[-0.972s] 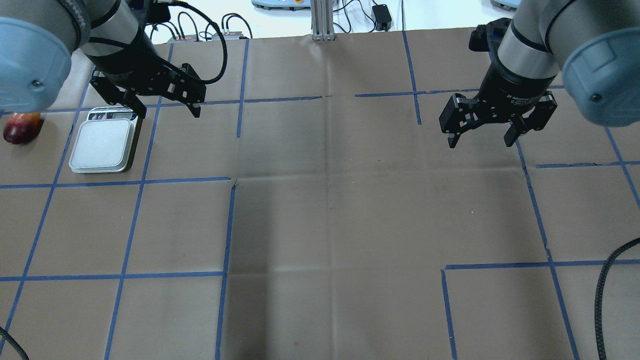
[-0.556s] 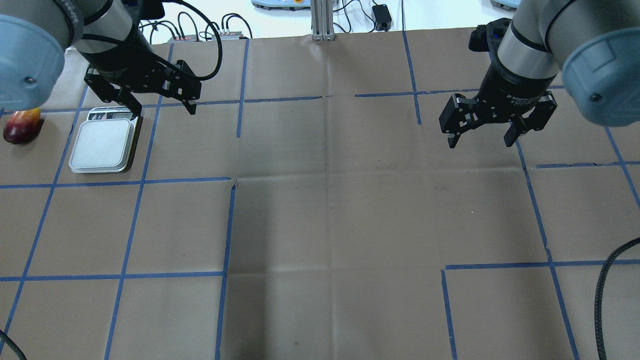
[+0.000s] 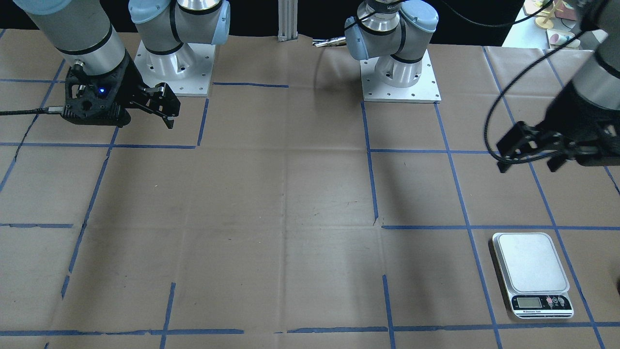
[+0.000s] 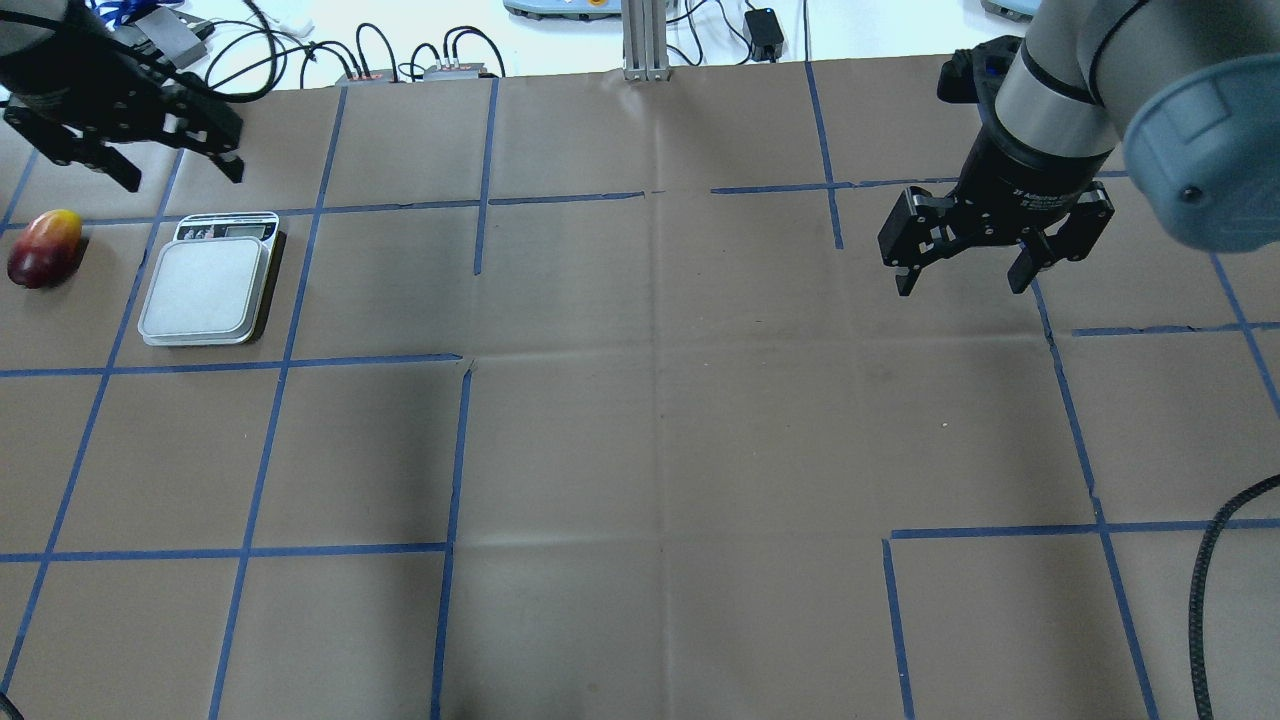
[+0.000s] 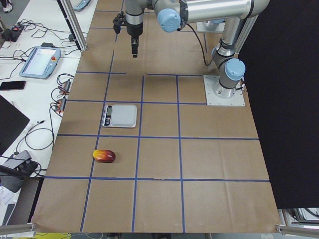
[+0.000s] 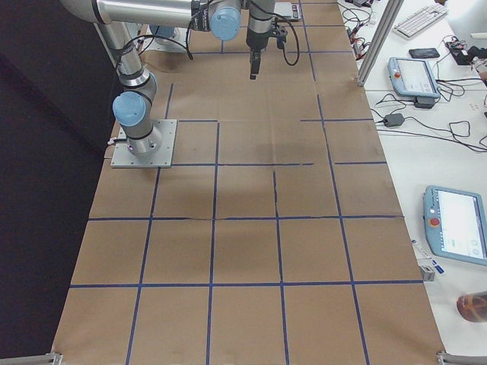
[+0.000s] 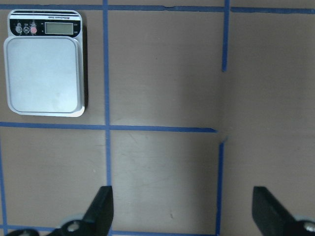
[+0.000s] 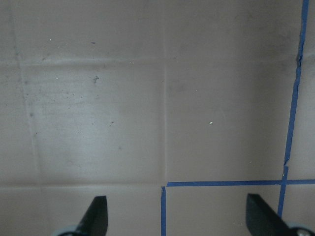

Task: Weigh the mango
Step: 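Lower the left gripper over the mango and close it around it, then lift the mango with the left gripper and carry it over the scale, then lower the mango onto the scale pan and open the left gripper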

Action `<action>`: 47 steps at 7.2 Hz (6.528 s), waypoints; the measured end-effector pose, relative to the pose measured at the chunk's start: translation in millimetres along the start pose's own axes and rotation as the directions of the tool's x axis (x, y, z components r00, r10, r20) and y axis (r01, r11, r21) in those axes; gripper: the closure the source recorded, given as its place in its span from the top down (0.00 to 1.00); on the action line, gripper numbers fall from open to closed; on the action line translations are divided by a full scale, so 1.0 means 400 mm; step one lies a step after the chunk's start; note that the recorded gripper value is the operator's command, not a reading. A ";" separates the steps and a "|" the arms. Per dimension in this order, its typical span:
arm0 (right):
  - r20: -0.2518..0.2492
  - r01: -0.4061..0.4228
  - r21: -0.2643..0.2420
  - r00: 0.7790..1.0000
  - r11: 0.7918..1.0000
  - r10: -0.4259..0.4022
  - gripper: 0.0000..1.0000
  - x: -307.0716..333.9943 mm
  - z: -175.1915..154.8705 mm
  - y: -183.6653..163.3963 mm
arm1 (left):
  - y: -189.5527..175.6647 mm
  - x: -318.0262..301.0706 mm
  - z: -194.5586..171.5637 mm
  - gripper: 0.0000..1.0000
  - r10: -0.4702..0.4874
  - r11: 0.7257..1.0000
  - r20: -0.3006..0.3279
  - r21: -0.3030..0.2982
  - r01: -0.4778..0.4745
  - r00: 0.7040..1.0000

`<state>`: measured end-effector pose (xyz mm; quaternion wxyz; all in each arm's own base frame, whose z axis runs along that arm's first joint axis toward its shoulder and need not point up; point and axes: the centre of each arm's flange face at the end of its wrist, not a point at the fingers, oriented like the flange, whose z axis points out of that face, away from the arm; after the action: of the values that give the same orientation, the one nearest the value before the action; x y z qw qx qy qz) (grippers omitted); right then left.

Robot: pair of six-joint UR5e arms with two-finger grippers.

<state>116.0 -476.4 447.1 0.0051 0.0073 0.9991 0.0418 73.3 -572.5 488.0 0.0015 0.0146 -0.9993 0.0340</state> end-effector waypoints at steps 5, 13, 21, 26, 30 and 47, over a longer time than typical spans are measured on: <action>0.000 0.000 0.000 1.000 1.000 0.000 1.00 0.000 0.000 0.000 | -0.252 -0.759 0.185 1.00 0.068 0.997 0.016 0.042 -0.069 0.998; 0.000 0.000 0.001 1.000 1.000 0.000 1.00 0.000 -0.001 0.000 | -0.397 -0.999 0.586 0.98 0.089 0.993 -0.087 -0.071 -0.096 0.992; 0.000 0.000 0.000 1.000 1.000 0.000 1.00 0.000 0.000 0.000 | -0.391 -1.028 0.809 0.42 0.003 0.990 -0.133 -0.141 -0.022 0.991; 0.000 0.000 0.000 1.000 1.000 0.000 1.00 0.000 0.000 0.000 | -0.362 -0.982 0.593 0.30 0.002 0.987 -0.123 -0.156 -0.022 0.992; 0.000 0.000 0.000 1.000 1.000 0.000 1.00 0.000 0.000 0.000 | -0.207 -0.730 0.352 0.31 -0.074 0.969 -0.126 -0.243 0.042 0.989; 0.000 0.000 0.000 1.000 1.000 0.000 1.00 0.000 0.000 0.000 | -0.097 -0.250 0.291 0.99 -0.112 0.993 0.058 0.029 0.111 0.992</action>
<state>116.0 -476.3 447.2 0.0051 0.0072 0.9991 0.0417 174.1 -616.3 374.1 -0.0268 0.0715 -0.9960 0.0460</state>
